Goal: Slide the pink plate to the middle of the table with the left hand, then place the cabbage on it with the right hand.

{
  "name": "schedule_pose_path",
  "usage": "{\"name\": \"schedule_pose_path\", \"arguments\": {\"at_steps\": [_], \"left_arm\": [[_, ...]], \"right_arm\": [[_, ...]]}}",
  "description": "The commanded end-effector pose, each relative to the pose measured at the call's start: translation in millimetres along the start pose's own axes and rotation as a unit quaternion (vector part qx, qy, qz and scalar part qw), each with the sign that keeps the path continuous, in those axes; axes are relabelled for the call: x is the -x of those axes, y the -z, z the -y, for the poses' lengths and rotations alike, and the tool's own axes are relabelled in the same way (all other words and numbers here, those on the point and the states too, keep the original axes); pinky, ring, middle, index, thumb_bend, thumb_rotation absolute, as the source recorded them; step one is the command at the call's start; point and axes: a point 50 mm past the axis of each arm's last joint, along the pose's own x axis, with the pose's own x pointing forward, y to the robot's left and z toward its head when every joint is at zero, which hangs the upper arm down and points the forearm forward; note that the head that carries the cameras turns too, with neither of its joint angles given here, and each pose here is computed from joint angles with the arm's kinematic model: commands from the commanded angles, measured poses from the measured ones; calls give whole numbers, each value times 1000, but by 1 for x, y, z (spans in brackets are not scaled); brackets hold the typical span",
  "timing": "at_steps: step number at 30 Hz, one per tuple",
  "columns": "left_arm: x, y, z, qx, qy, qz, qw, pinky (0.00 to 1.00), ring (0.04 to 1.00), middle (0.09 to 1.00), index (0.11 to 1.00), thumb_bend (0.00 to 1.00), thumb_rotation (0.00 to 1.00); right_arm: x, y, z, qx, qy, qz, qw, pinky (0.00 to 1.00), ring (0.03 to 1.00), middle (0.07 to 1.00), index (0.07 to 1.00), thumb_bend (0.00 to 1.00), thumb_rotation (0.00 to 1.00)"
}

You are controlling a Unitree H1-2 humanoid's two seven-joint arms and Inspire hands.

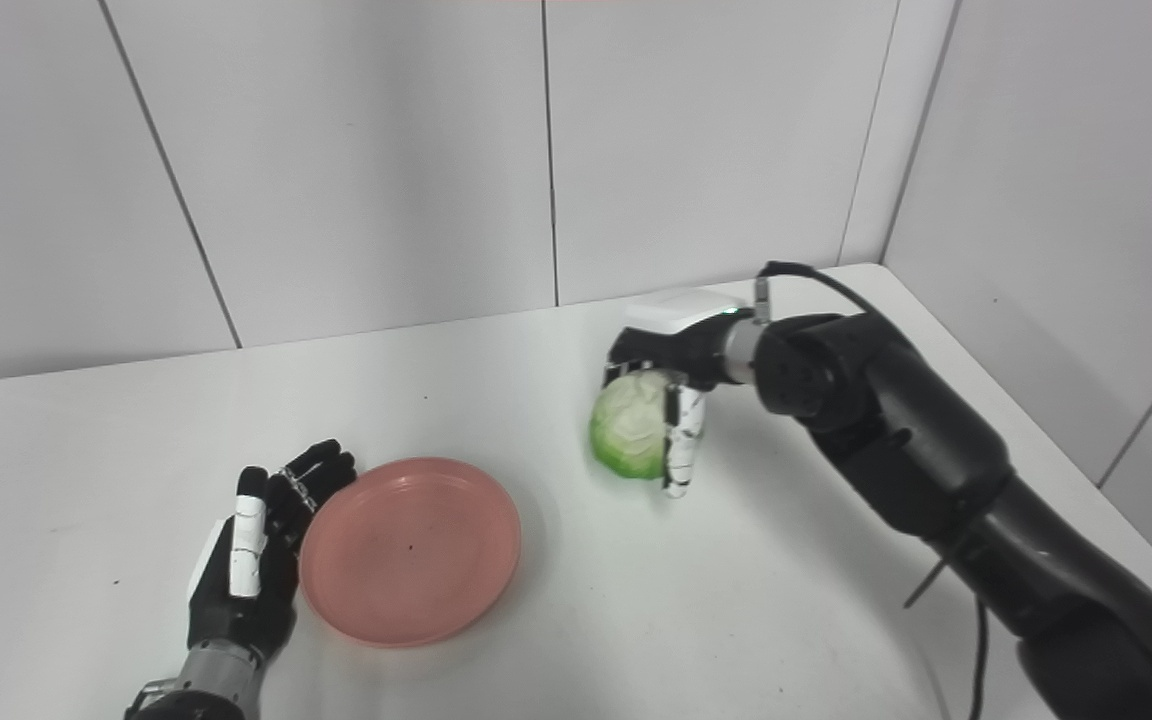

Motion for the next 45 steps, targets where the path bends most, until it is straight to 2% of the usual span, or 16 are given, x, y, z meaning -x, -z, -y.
{"name": "schedule_pose_path", "arguments": {"at_steps": [1,4,6,8,13,16,17,24,28,33,39,45], "left_arm": [[-3,0,9,-3,2,-1,1000,901,831,769,708,875,894],[-5,-1,14,-2,1,1,1000,938,836,773,707,866,895],[-6,-1,17,1,-1,2,1000,960,839,774,706,870,892],[-7,-1,20,3,-2,4,1000,972,839,770,704,872,891],[-9,1,26,3,-1,7,1000,999,848,767,712,868,901],[-10,3,29,1,-2,6,1000,995,841,757,701,896,882],[-11,4,31,1,-2,6,1000,985,836,755,699,898,884],[-14,10,38,-3,3,10,1000,981,835,768,711,871,904],[-14,10,39,-2,3,9,1000,996,840,770,719,866,907],[-13,9,38,-2,1,8,1000,993,844,774,723,859,909],[-13,8,36,-5,3,7,1000,991,846,782,728,864,914],[-12,7,35,-6,3,8,1000,984,845,784,724,868,913]], "right_arm": [[9,-15,37,19,51,26,998,268,355,449,517,528,6],[3,-34,40,21,58,48,997,258,348,454,520,527,6],[0,-43,42,21,60,56,996,301,389,470,509,529,6],[-3,-50,44,16,62,70,995,300,391,473,509,529,5],[-8,-65,50,16,70,99,992,268,356,457,523,527,6],[-11,-75,53,23,72,111,991,362,443,486,490,530,5],[-12,-79,55,22,73,117,990,363,448,493,481,530,5],[-17,-98,61,-1,75,137,988,257,364,488,491,529,5],[-22,-109,60,5,79,152,985,274,371,489,489,529,6],[-30,-119,53,16,68,156,985,289,366,462,522,526,6],[-36,-122,44,2,54,156,986,251,326,445,532,525,6],[-40,-120,37,4,46,155,987,272,357,460,521,527,6]]}}
